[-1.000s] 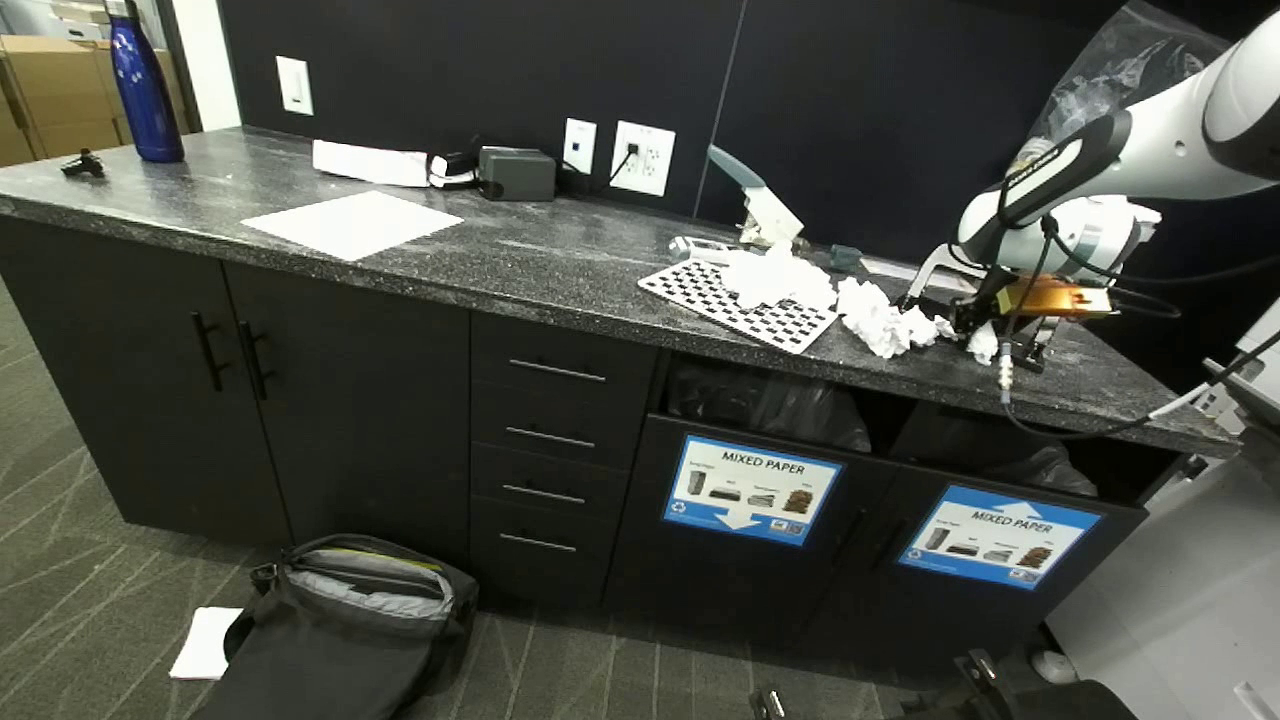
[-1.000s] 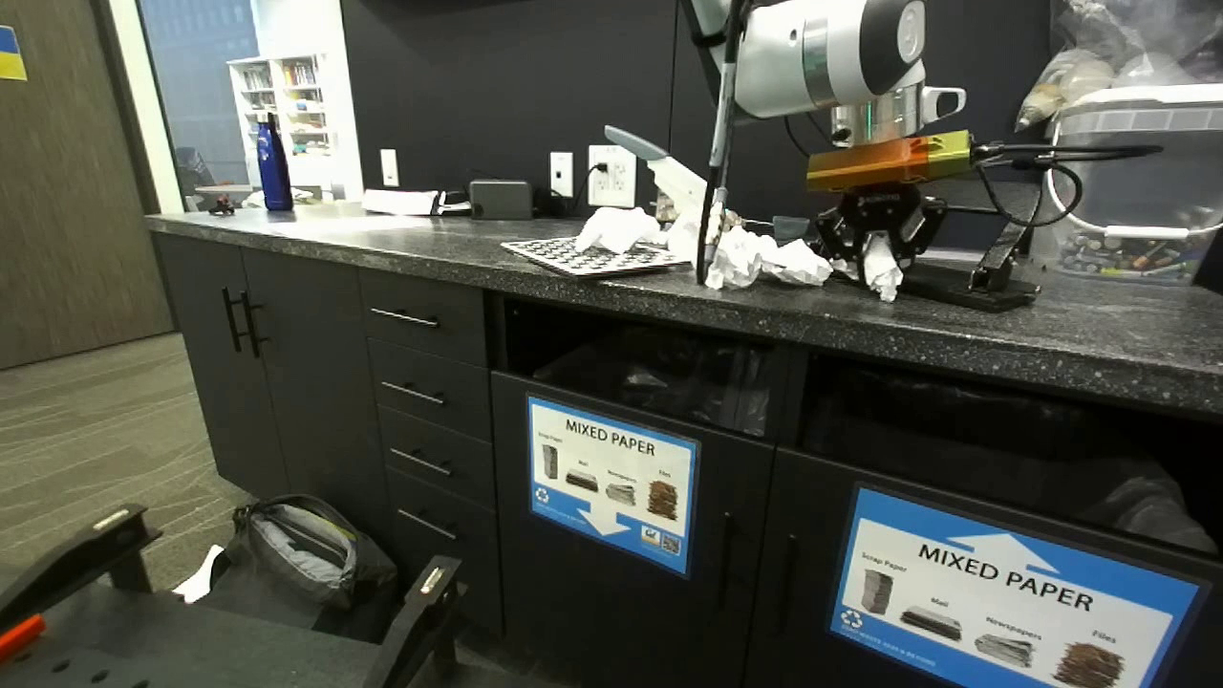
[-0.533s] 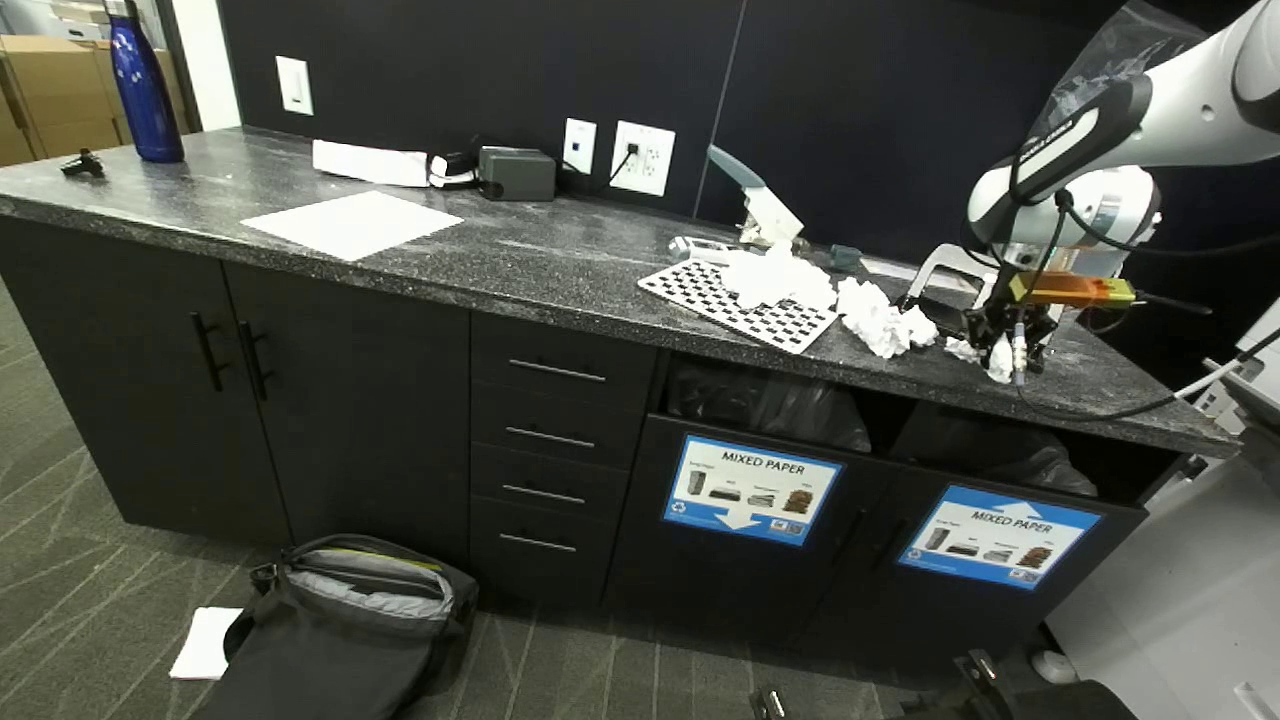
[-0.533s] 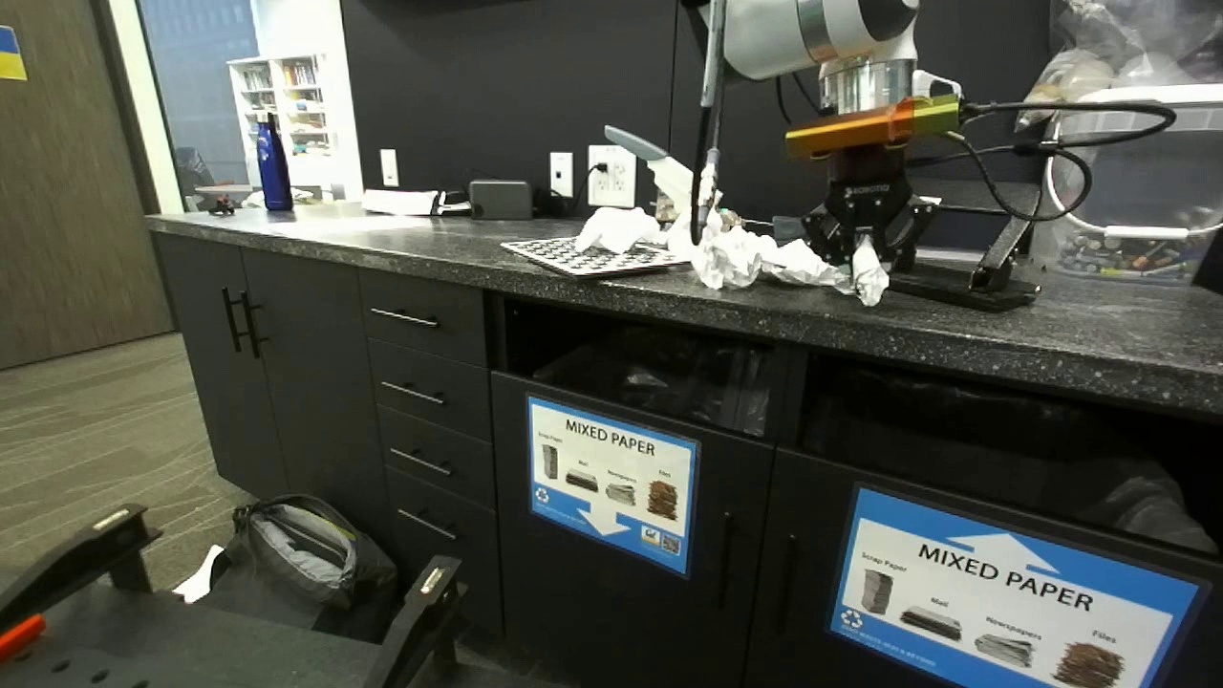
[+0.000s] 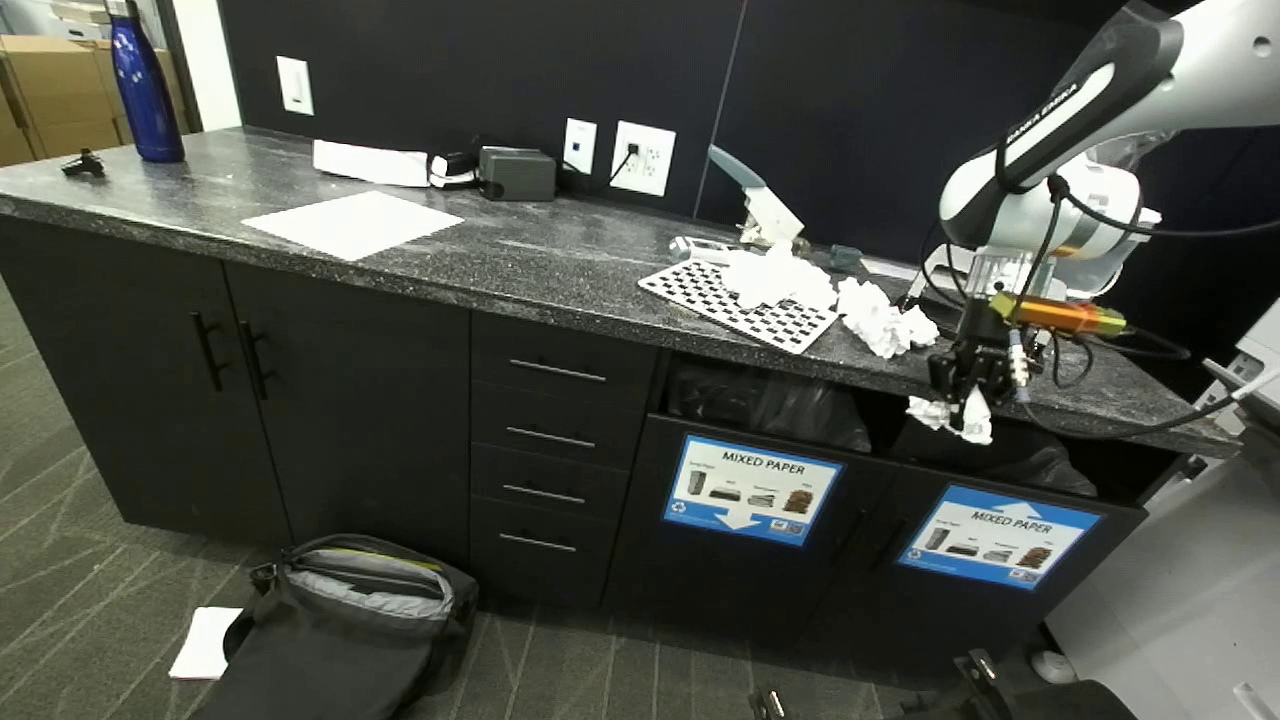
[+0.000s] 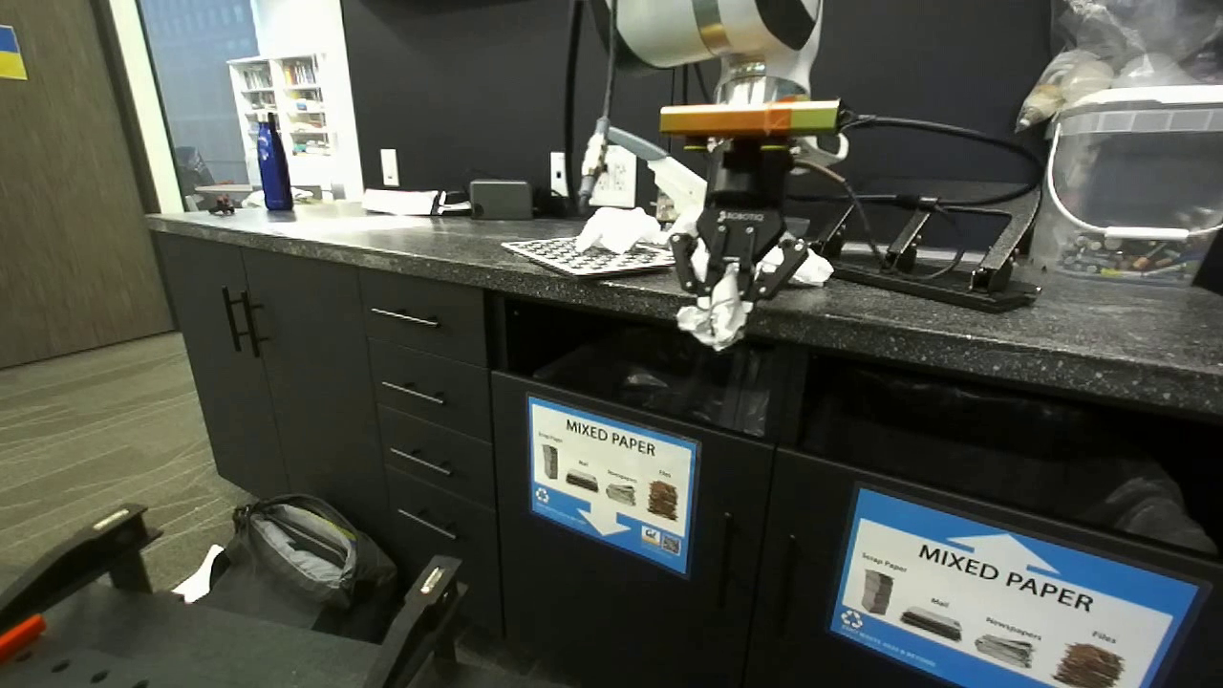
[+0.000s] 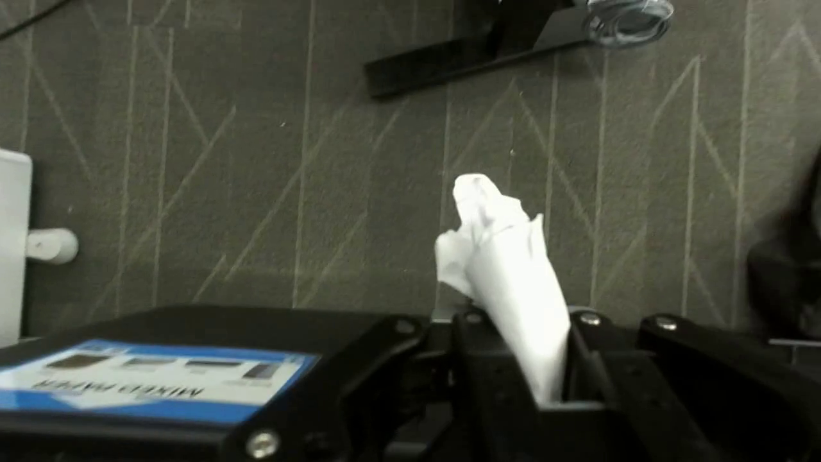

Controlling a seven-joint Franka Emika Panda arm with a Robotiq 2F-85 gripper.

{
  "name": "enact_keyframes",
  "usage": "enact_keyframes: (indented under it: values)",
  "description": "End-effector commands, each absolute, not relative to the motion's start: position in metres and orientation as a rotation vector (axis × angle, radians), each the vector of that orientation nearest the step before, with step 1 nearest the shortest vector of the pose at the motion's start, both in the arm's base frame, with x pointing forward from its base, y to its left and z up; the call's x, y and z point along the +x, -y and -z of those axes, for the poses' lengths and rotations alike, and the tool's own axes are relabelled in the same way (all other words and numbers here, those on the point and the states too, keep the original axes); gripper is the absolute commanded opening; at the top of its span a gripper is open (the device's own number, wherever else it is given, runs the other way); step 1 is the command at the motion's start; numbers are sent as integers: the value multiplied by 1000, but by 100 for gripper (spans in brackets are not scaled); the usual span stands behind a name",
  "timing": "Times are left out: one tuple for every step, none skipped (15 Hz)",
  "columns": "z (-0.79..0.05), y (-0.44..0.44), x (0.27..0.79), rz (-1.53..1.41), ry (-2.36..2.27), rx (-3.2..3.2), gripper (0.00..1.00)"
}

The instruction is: Pick up all the papers from the counter and throw them in the bin

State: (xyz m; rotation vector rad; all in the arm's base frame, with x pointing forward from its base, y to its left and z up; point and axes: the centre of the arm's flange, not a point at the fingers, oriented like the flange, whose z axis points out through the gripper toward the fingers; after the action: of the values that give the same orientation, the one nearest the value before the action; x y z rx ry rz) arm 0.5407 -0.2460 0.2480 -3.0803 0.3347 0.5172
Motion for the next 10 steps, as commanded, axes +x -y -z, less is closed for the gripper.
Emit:
enact_keyframes:
  values:
    - [-226, 191, 494, -502, -343, -3012, 3]
    - [-212, 178, 491, -459, -364, -3020, 3]
    - [-195, 166, 489, -392, -399, -3040, 3]
    - [-172, 157, 491, -315, -433, -3067, 3]
    - [-158, 149, 491, -248, -464, -3079, 3]
    - [-139, 143, 494, -152, -481, -3099, 3]
    - [-126, 137, 500, -74, -482, -3118, 3]
    - [-112, 131, 508, 9, -488, -3131, 3]
    - [-105, 125, 514, 92, -505, -3131, 3]
    - [-97, 117, 521, 183, -486, -3143, 3]
